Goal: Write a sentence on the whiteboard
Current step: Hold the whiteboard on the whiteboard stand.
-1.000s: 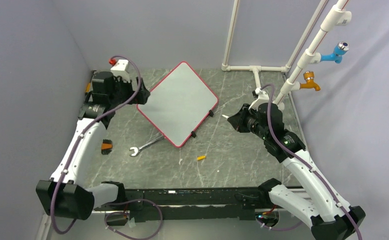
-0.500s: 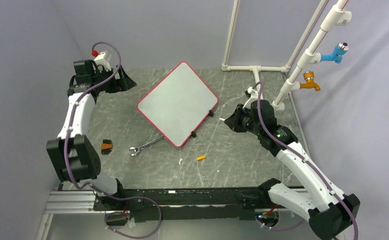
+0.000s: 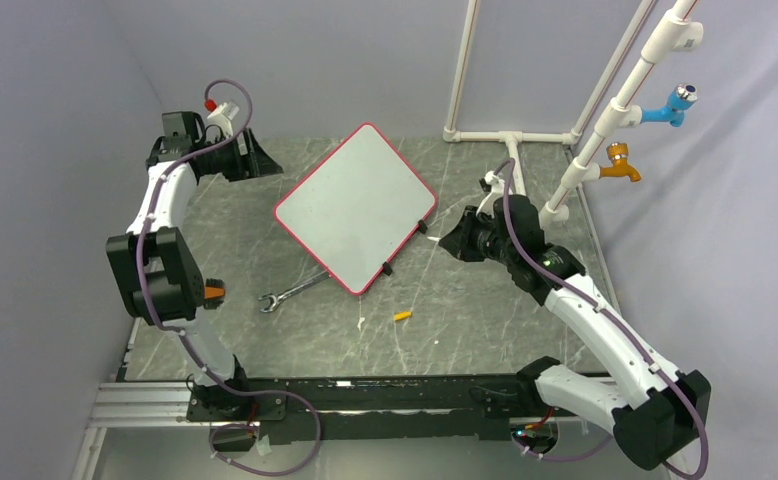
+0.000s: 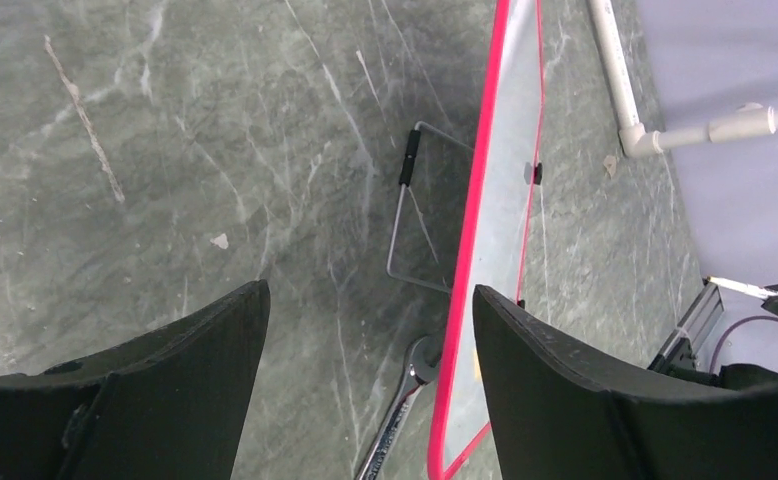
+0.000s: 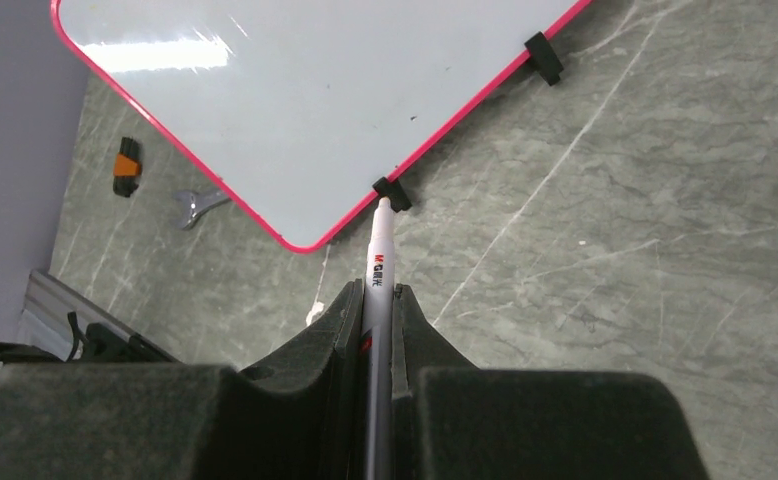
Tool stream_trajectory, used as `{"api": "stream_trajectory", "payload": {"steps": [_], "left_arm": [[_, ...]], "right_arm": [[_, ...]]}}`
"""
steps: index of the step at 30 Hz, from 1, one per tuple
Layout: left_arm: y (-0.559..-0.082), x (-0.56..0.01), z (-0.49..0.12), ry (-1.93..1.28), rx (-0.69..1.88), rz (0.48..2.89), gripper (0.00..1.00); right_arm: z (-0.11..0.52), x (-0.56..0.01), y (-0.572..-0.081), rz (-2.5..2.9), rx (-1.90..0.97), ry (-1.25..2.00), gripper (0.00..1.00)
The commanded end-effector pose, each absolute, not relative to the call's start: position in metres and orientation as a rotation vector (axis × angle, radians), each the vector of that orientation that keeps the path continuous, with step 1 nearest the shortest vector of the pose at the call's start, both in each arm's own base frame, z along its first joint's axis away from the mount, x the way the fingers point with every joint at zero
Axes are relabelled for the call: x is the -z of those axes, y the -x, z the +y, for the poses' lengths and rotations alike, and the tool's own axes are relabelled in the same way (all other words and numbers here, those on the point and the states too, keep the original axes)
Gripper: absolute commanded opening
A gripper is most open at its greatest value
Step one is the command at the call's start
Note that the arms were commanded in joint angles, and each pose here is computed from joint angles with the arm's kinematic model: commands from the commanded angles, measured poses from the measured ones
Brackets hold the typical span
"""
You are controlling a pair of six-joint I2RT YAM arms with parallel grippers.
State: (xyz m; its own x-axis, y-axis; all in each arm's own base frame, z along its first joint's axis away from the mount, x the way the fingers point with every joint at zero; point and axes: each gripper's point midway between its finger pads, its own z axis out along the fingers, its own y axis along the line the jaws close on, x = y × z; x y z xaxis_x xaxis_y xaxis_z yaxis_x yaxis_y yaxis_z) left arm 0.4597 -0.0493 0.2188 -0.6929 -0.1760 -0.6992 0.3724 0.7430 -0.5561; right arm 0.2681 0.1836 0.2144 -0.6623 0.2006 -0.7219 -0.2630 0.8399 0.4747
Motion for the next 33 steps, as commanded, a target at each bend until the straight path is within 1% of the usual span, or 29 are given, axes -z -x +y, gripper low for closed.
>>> {"api": "stream_trajectory", "payload": {"steps": [1,4,8,19,28,30,33], "left_arm": [[-0.456,-0.213,-0.057,-0.209,0.969,2.151,0.78],[-0.453,-0.204,-0.061,-0.207,1.007,2.152,0.78],[-0.452,-0.195,-0.068,-0.218,1.029,2.184,0.75],[-0.437,-0.177,-0.110,-0.367,1.089,2.226,0.74],[-0.434,-0.170,-0.116,-0.393,1.130,2.238,0.70],[-0.435,-0.172,-0.116,-0.396,1.127,2.236,0.70],[-0.435,-0.176,-0.117,-0.405,1.131,2.220,0.72]], "right_arm": [[0.196,-0.243,-0.279,2.091,-0.776,0.086,0.00],[0.197,-0.243,-0.281,2.093,-0.765,0.100,0.00],[0.199,-0.241,-0.283,2.099,-0.760,0.121,0.00],[0.208,-0.238,-0.280,2.086,-0.804,0.213,0.00],[0.211,-0.233,-0.276,2.090,-0.817,0.254,0.00],[0.211,-0.232,-0.276,2.095,-0.813,0.260,0.00],[0.210,-0.231,-0.275,2.097,-0.809,0.266,0.00]]}}
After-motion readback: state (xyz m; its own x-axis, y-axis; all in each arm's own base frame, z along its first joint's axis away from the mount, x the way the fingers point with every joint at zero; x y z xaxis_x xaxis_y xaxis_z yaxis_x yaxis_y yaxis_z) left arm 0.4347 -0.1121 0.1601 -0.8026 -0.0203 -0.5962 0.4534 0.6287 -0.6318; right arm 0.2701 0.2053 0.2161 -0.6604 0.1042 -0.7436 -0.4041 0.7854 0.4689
